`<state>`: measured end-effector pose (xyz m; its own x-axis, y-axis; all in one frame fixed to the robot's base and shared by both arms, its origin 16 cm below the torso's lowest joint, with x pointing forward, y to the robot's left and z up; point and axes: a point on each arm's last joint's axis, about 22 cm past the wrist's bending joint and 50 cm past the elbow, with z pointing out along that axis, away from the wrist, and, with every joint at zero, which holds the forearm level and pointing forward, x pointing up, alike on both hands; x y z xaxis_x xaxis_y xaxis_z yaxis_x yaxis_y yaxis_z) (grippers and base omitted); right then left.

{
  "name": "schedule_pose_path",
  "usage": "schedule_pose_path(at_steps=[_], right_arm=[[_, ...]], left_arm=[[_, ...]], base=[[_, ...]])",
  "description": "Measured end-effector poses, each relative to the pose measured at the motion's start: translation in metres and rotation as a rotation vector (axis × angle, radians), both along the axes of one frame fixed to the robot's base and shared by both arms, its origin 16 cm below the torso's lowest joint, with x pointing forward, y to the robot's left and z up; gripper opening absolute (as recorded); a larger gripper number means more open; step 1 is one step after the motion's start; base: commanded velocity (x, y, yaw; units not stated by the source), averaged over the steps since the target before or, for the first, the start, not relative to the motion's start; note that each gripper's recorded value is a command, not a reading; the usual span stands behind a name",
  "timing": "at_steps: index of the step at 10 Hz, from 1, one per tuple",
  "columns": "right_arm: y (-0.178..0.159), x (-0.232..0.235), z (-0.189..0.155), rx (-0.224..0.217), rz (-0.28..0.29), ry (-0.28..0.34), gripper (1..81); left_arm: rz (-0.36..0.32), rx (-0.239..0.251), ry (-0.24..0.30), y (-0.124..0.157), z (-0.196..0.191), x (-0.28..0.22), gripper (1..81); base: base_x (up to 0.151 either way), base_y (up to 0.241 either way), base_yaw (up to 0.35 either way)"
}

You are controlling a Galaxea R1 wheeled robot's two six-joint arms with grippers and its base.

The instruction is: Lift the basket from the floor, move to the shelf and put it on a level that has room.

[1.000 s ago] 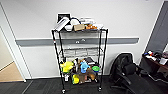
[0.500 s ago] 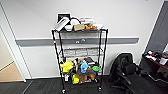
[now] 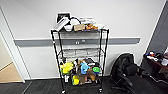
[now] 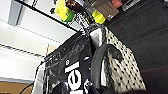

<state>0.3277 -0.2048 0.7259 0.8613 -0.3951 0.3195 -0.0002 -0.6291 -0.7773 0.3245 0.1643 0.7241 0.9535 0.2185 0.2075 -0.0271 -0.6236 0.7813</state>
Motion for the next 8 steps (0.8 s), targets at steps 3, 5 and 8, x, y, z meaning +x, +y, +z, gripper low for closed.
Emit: schedule_pose_path(at_steps=[3,5,8], right_arm=[[0.0003,-0.0036,-0.0016,0.001,-0.002,0.003,1.0],[0.0005,-0.0029,-0.0014,0.001,-0.002,0.002,1.0],[0.0005,-0.0029,-0.0011,0.001,-0.002,0.001,1.0]], left_arm=[[0.001,0.001,0.003,0.0009,-0.0009,-0.0031,1.0],[0.001,0.001,0.002,0.0007,-0.0009,-0.0026,1.0],[0.0,0.0,0.002,0.0009,-0.0002,-0.0036,1.0]], base=[[0.116,0.0,0.0],[0.118,0.0,0.0],[0.126,0.0,0.0]])
